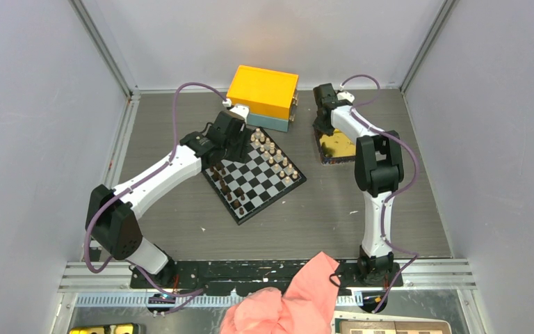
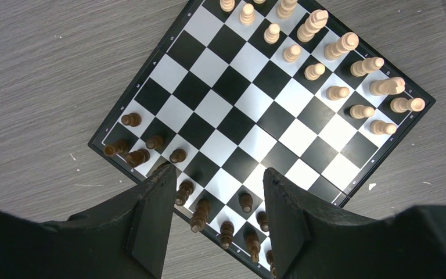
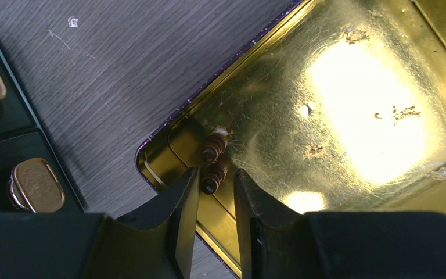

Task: Set up the chess pieces on the board
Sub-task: Pick up the chess piece from the storage box.

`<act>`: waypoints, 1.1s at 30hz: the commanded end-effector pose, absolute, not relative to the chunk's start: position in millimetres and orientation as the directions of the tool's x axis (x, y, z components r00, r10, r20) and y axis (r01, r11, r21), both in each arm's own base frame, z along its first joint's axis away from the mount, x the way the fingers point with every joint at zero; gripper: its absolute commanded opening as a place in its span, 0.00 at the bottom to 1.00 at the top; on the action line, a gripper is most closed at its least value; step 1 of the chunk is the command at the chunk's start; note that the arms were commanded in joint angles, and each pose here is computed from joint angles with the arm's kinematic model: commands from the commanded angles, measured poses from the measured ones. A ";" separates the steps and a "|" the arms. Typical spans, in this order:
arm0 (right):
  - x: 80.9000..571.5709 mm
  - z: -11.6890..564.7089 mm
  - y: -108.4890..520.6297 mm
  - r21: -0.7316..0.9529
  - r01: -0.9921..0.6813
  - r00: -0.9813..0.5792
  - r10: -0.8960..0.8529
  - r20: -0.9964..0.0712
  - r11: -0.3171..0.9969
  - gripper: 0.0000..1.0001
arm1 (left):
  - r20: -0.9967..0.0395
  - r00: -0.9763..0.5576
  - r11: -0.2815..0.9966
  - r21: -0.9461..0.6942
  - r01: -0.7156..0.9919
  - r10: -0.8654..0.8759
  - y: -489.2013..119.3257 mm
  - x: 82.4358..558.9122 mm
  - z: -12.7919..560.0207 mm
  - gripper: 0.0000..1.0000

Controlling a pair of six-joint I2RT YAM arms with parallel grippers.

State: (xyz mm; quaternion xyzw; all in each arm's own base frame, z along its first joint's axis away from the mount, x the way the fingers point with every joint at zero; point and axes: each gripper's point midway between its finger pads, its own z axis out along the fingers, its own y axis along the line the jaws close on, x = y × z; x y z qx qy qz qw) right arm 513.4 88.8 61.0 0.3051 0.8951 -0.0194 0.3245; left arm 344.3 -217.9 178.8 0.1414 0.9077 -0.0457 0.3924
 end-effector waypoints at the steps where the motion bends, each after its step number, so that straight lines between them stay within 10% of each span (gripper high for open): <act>1: 532.7 81.4 92.8 0.218 0.536 -0.563 0.538 -0.628 0.816 0.34 | -0.762 -0.614 0.955 0.020 0.294 0.205 -224.6 353.2 190.3 0.57; 25: 536.9 57.2 83.1 0.204 0.542 -0.582 0.539 -0.609 0.815 0.33 | -0.743 -0.623 0.949 0.047 0.313 0.242 -227.7 358.9 179.1 0.57; 33: 538.4 57.1 83.6 0.206 0.539 -0.585 0.539 -0.607 0.817 0.02 | -0.741 -0.623 0.947 0.053 0.316 0.249 -228.7 360.7 177.7 0.57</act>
